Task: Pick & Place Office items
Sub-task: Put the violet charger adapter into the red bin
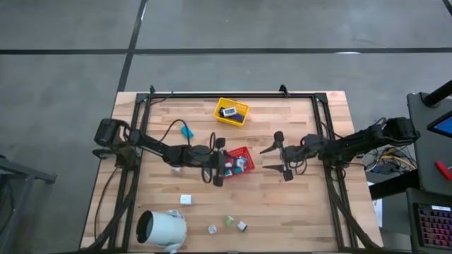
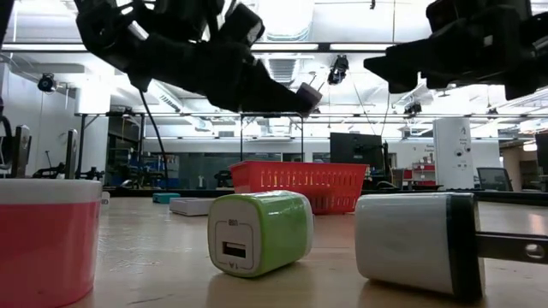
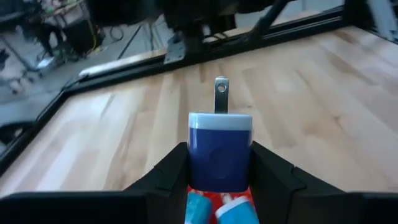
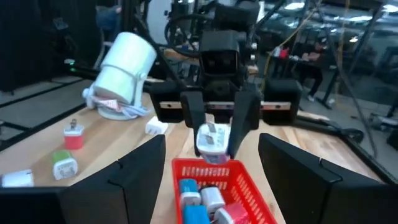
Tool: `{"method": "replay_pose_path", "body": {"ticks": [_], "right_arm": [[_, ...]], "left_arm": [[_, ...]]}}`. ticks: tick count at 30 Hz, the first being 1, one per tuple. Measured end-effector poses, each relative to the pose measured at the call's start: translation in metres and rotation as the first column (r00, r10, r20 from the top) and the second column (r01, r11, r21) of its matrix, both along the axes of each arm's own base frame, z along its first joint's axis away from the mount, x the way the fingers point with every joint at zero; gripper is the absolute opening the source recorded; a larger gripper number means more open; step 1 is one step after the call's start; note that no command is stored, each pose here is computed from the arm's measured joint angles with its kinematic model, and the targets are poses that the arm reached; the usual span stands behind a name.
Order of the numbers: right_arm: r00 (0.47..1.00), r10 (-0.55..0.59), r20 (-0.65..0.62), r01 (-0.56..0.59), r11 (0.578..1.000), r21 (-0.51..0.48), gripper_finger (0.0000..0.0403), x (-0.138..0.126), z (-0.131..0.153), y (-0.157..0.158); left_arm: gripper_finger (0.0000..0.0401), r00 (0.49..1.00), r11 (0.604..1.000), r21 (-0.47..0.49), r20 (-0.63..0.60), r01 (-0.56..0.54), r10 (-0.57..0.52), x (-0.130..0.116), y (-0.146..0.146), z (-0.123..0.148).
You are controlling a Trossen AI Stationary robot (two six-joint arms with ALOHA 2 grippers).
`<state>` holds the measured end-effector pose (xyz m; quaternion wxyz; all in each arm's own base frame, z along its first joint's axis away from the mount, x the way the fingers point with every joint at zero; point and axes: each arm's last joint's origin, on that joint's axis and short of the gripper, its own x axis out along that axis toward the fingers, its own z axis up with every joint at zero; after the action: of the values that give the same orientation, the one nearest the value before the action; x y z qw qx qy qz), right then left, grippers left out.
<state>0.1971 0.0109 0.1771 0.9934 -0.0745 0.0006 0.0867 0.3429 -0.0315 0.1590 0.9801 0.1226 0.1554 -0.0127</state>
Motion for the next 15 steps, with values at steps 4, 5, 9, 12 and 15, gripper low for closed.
{"method": "replay_pose_path", "body": {"ticks": [4,5,9,12,15], "right_arm": [[1.000,-0.011,0.000,0.011,1.000,0.001,0.0256,-0.003,-0.003,0.000],[1.000,-0.011,0.000,0.011,1.000,0.002,0.0256,-0.003,-0.003,0.000],[1.000,-0.011,0.002,0.011,1.000,0.001,0.0256,-0.003,-0.003,0.000],[1.000,-0.011,0.003,0.011,1.000,-0.004,0.0256,-0.003,-0.003,0.000],[1.000,-0.011,0.003,0.011,1.000,-0.007,0.0256,-0.003,-0.003,0.000]], "left_arm": [[0.0127,0.998,0.997,-0.057,-0.041,-0.055,0.053,-0.001,0.012,-0.004],[0.0127,0.996,0.994,-0.077,-0.058,-0.071,0.067,-0.001,0.014,-0.006],[0.0127,0.982,0.984,-0.127,-0.153,-0.127,0.108,-0.003,0.021,-0.013],[0.0127,0.973,0.981,-0.132,-0.202,-0.141,0.113,-0.002,0.022,-0.013],[0.0127,0.959,0.981,-0.126,-0.260,-0.148,0.111,0.000,0.021,-0.012]]}}
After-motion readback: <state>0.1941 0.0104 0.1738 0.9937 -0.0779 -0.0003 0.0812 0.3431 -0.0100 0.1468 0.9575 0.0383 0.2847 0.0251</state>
